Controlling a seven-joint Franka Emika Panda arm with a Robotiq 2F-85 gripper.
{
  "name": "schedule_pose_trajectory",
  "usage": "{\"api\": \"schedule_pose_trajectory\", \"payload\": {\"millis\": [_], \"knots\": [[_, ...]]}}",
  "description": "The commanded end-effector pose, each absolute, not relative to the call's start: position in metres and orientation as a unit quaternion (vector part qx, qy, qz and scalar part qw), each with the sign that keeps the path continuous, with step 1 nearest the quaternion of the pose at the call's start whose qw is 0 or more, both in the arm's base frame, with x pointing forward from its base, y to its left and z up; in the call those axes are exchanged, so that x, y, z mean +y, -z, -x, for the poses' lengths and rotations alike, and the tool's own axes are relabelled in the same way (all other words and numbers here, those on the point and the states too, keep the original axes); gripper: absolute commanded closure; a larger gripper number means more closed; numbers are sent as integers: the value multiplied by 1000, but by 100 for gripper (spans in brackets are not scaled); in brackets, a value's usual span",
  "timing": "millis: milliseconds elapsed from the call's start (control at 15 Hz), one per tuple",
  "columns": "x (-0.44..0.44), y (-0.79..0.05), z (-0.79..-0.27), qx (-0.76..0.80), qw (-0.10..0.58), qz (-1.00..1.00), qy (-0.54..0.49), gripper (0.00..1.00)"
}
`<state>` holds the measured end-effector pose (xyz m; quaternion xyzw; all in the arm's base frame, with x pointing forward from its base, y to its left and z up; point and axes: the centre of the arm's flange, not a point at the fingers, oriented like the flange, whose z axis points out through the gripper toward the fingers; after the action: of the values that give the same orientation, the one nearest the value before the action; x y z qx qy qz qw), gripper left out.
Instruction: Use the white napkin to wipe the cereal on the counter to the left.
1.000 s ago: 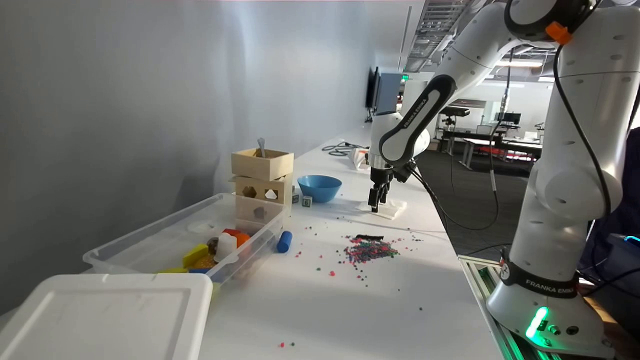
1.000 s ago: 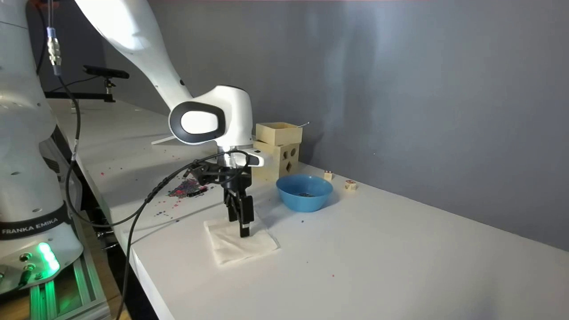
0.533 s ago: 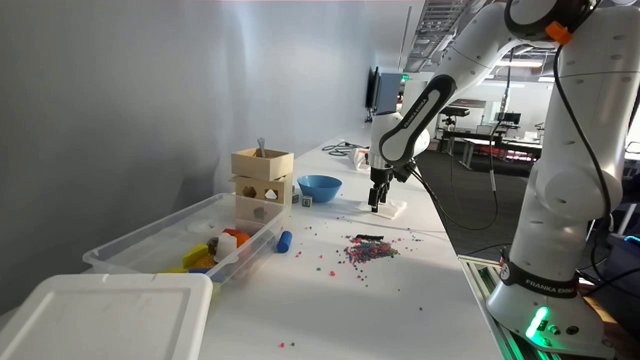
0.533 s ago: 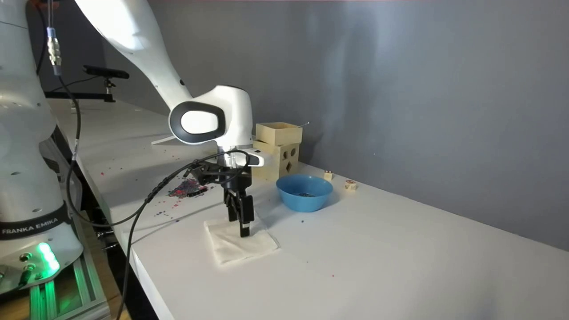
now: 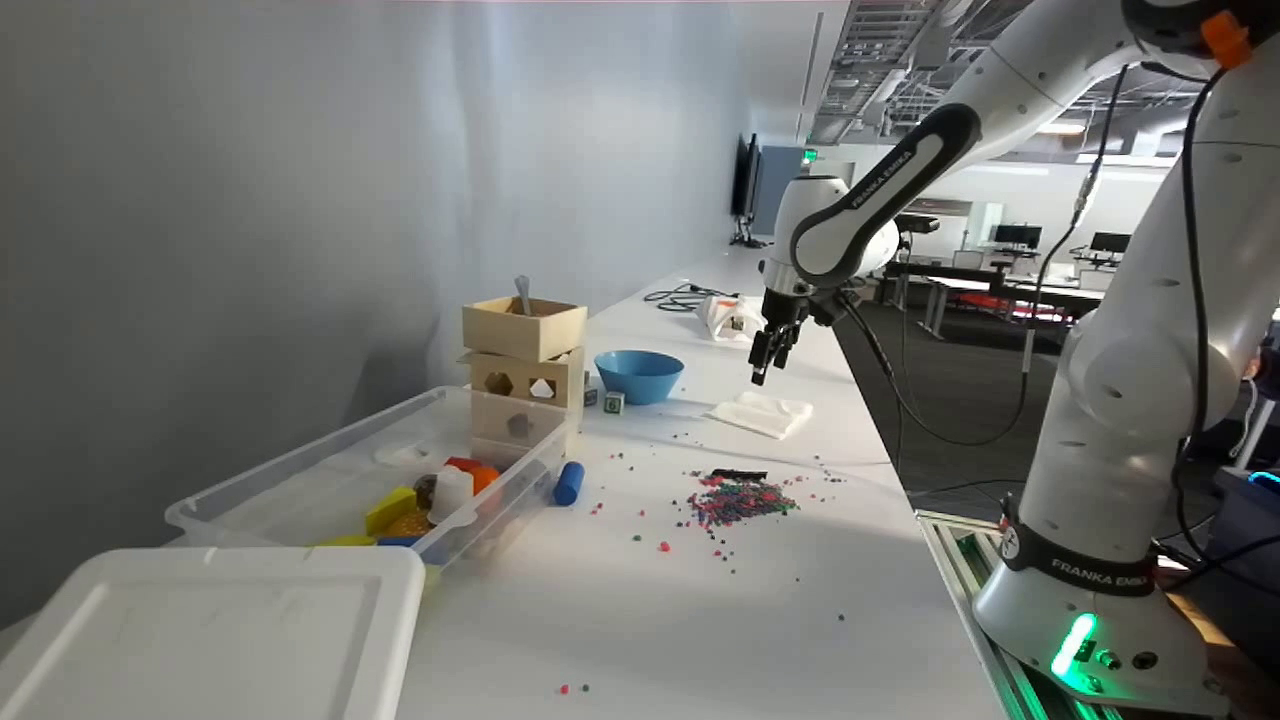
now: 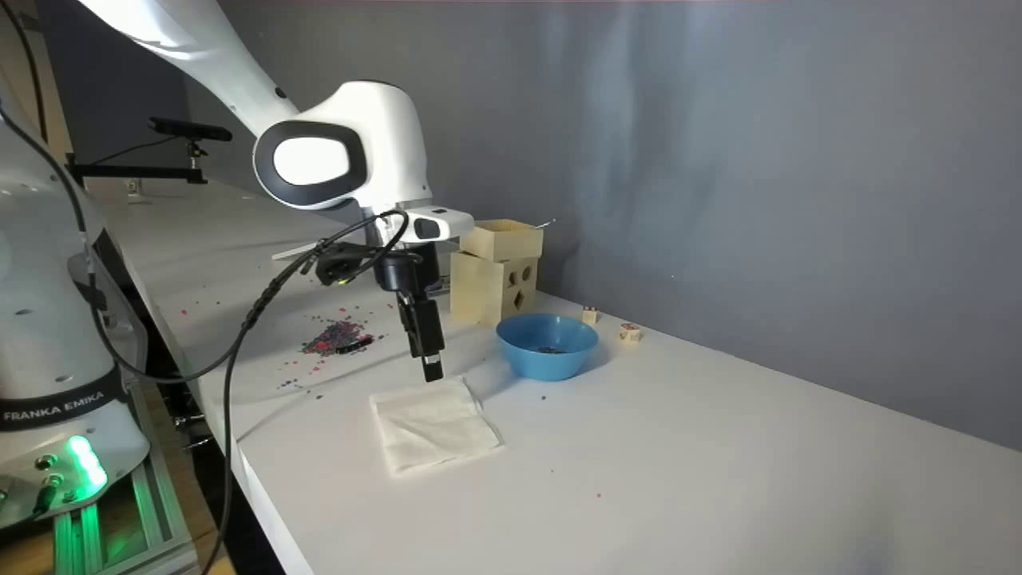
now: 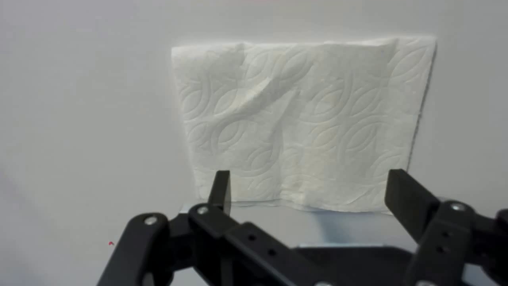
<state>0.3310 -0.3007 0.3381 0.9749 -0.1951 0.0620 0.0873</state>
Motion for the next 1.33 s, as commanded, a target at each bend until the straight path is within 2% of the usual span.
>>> {"api": "schedule_pose_trajectory", "payload": {"millis": [0, 133, 533, 667, 1200, 1267], "knots": [[-305, -328, -291, -216, 62, -974, -30, 0], [-326, -305, -284, -229, 38, -973, -5, 0], [-331, -282, -299, -209, -43, -975, -71, 0], [-322, -276, -309, -185, -49, -979, -70, 0], [-330, -261, -345, -156, 32, -985, -70, 0], [-331, -254, -345, -157, 39, -985, -65, 4]]}}
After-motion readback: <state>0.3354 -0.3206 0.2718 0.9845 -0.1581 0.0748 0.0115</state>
